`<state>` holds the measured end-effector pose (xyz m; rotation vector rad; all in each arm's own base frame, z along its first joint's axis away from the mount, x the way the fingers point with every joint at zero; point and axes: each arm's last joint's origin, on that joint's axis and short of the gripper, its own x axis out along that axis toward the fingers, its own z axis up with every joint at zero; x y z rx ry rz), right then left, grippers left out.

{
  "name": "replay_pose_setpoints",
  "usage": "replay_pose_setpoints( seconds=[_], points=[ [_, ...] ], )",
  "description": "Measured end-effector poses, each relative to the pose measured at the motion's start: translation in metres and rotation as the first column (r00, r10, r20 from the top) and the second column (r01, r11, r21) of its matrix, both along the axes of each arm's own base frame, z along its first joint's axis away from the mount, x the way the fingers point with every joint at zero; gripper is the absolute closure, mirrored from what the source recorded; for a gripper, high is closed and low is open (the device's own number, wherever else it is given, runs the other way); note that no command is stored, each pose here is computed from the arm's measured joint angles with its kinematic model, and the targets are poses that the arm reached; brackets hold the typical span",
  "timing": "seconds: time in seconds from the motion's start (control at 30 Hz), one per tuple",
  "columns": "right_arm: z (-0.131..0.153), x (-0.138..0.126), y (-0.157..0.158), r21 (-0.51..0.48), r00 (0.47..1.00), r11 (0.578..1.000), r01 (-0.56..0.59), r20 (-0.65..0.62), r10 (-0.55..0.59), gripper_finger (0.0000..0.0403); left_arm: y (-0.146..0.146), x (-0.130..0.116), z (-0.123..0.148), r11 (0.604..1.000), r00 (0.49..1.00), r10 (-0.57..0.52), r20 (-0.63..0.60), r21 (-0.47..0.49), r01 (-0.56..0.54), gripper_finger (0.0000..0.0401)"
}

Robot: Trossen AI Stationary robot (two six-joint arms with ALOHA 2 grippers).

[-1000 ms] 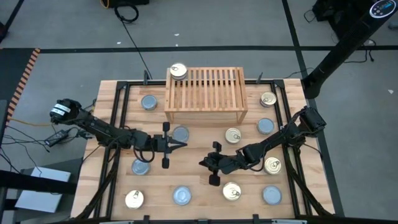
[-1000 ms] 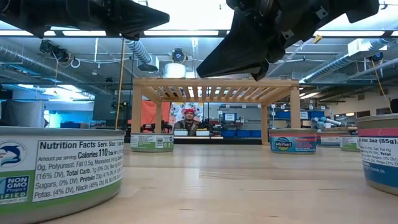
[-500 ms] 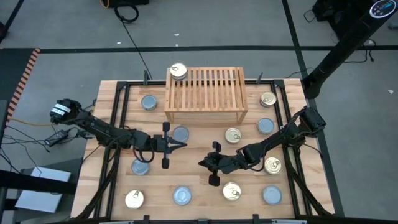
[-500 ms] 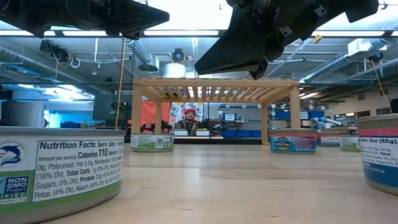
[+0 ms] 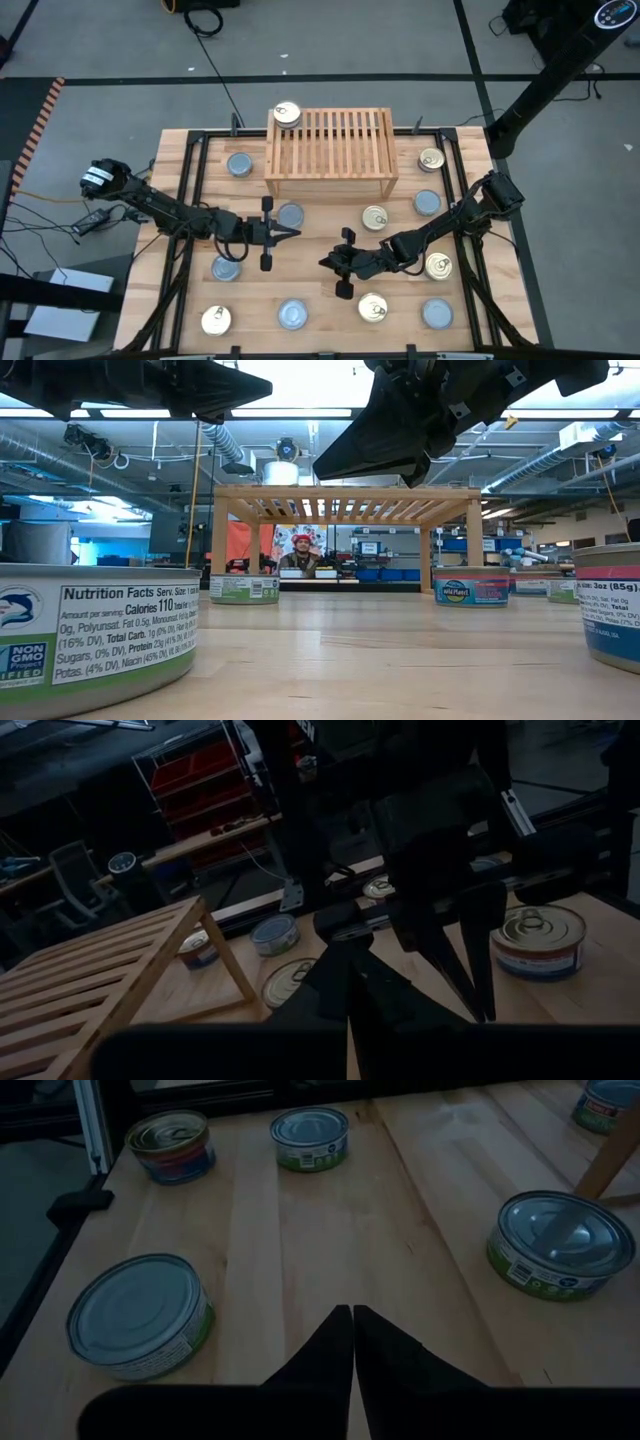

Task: Stack canned seafood by type on shelf
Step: Put the green tuna can on the shelf

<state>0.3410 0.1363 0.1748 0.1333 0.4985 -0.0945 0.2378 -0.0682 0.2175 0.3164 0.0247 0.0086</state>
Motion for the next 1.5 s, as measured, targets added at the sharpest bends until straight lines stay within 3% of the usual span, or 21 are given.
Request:
replay_pose_setpoints(
  seconds=[0.9, 1.0, 1.33, 1.5],
  points=[
    [0.000, 0.000, 0.000, 0.000, 1.000, 1.000, 0.000, 0.000, 0.000, 0.0376, 0.000, 0.000, 0.000, 1.000, 1.000, 0.000, -0.001, 0.000, 0.000, 0.0399],
    [0.000, 0.000, 0.000, 0.000, 1.000, 1.000, 0.000, 0.000, 0.000, 0.0376, 0.000, 0.000, 0.000, 0.999, 1.000, 0.001, -0.003, -0.038, -0.001, 0.0399],
    [0.000, 0.000, 0.000, 0.000, 1.000, 1.000, 0.000, 0.000, 0.000, 0.0378, -0.003, 0.009, -0.002, 0.997, 0.964, 0.016, -0.266, -0.062, -0.033, 0.0399],
    [0.000, 0.000, 0.000, 0.000, 1.000, 1.000, 0.000, 0.000, 0.000, 0.0380, -0.004, 0.012, 0.004, 0.996, 0.961, 0.016, -0.276, -0.083, -0.041, 0.0399]
  ],
)
